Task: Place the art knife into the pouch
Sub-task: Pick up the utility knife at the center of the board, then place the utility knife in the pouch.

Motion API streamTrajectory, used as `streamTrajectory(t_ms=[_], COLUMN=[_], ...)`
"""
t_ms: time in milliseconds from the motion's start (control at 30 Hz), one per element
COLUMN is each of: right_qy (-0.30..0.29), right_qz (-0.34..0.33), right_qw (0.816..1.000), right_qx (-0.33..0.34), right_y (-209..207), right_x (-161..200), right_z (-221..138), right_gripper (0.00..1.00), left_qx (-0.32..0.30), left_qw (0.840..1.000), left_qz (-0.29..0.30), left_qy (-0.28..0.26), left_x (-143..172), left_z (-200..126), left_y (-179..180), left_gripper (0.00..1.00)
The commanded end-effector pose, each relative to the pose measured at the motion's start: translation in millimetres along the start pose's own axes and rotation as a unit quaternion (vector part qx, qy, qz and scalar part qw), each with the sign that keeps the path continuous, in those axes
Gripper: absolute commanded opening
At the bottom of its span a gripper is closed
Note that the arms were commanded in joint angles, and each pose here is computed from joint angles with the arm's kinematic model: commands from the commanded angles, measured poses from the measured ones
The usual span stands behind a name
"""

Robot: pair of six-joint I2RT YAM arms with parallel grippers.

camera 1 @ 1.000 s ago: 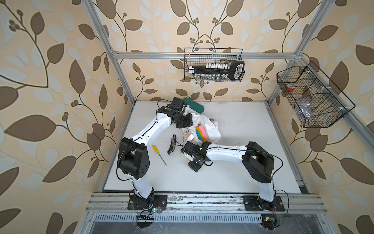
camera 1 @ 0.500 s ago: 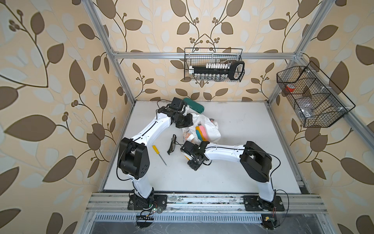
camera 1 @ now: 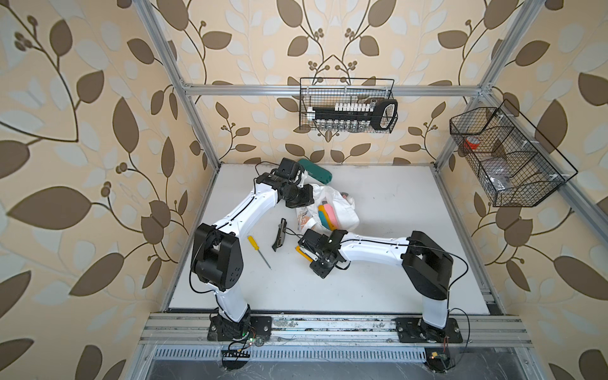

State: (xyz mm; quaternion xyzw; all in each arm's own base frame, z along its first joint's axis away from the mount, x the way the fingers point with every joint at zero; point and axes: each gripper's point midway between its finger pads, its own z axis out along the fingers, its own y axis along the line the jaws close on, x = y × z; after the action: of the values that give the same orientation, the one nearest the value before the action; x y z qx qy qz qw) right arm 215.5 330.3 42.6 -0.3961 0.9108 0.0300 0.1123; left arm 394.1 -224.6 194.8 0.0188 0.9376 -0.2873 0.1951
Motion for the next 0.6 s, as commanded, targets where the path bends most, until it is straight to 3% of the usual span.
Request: streamTrajectory(t_ms=[0, 333, 567], right_qy=[-0.016, -0.097, -0.13], right_qz=[0.008, 0.034, 0.072], right_qw=[1.0, 0.995, 0.989], right_qx=[0.0, -0.022, 0.02], right_y=[-0.8, -6.7, -39.3], right_x=[12.5, 40.2, 36.3], right_z=[-36.7, -136.7, -180.5], right_gripper=[0.35, 0.35, 0.36], left_qx=[0.017, 0.009, 0.008], left_qw=[1.0, 1.0, 1.0], left_qz=[0.009, 0.01, 0.011], left_qy=[-0.008, -0.009, -0.009], left_x=[-4.5, -5.6, -4.2], left_z=[-6.4, -5.1, -6.3], left_y=[-12.2, -9.5, -9.0], left_gripper=[0.0, 0.0, 0.0])
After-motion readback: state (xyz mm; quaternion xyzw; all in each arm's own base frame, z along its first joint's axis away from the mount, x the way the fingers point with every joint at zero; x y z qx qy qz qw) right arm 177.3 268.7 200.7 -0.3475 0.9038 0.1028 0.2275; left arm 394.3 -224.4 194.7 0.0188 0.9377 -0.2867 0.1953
